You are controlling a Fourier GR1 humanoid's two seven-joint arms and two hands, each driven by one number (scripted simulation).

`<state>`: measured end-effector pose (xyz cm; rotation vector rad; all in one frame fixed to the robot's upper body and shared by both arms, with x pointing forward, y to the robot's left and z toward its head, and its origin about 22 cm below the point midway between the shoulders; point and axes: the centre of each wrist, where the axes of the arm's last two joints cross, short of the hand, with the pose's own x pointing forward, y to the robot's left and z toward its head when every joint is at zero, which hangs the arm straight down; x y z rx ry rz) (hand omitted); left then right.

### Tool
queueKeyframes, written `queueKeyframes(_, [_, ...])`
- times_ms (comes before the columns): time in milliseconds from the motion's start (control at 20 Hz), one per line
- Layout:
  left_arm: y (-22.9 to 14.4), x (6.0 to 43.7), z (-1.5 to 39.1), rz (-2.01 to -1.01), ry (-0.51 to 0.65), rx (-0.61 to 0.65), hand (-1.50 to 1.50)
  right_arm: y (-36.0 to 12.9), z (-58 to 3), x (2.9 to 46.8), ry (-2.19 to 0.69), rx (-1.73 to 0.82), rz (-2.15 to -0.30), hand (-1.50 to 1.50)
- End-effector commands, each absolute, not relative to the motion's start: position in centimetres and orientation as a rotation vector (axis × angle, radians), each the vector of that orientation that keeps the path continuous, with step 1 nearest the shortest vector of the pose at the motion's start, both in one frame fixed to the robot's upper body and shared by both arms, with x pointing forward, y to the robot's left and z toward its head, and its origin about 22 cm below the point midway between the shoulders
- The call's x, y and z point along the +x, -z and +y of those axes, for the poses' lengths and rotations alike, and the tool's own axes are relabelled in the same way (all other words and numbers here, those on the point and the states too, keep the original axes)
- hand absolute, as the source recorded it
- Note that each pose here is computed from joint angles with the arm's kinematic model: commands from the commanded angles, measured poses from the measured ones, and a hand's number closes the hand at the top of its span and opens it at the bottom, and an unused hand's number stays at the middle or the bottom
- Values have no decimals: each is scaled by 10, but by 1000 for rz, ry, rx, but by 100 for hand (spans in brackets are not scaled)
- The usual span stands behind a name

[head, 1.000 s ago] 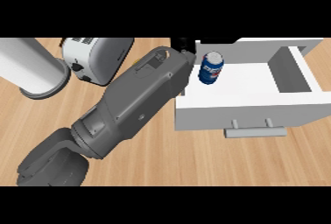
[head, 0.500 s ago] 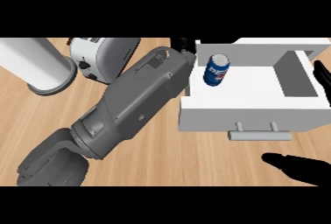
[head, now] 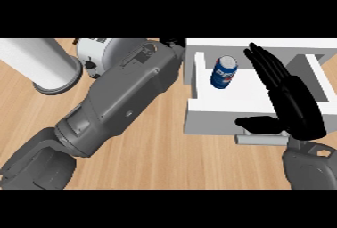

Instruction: Pick up the can, place it into the drawer and close the drawer

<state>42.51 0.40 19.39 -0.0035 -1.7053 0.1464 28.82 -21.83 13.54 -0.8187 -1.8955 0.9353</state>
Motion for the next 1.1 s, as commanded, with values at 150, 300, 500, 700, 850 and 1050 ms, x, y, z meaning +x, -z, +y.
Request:
queueKeyframes(150, [-205, 428, 21, -1706, -163, 13, -150, -103, -200, 333, -1194, -946, -1746, -150])
queueKeyframes(300, [-210, 422, 22, -1707, -170, 55, -150, -96, -186, 352, -1144, -996, -1753, -150])
queueKeyframes(500, [-202, 431, 70, -1719, -172, 40, -150, -55, -190, 372, -1143, -1032, -1676, -150])
queueKeyframes(700, [-210, 419, 69, -1701, -152, 49, -150, -46, -199, 391, -1159, -1099, -1631, -150])
queueKeyframes(850, [-202, 416, 81, -1710, -181, 47, -150, -36, -170, 396, -1156, -1144, -1644, -150])
queueKeyframes(1050, [-222, 413, 87, -1712, -172, 54, -150, -29, -212, 409, -1149, -1187, -1620, -150])
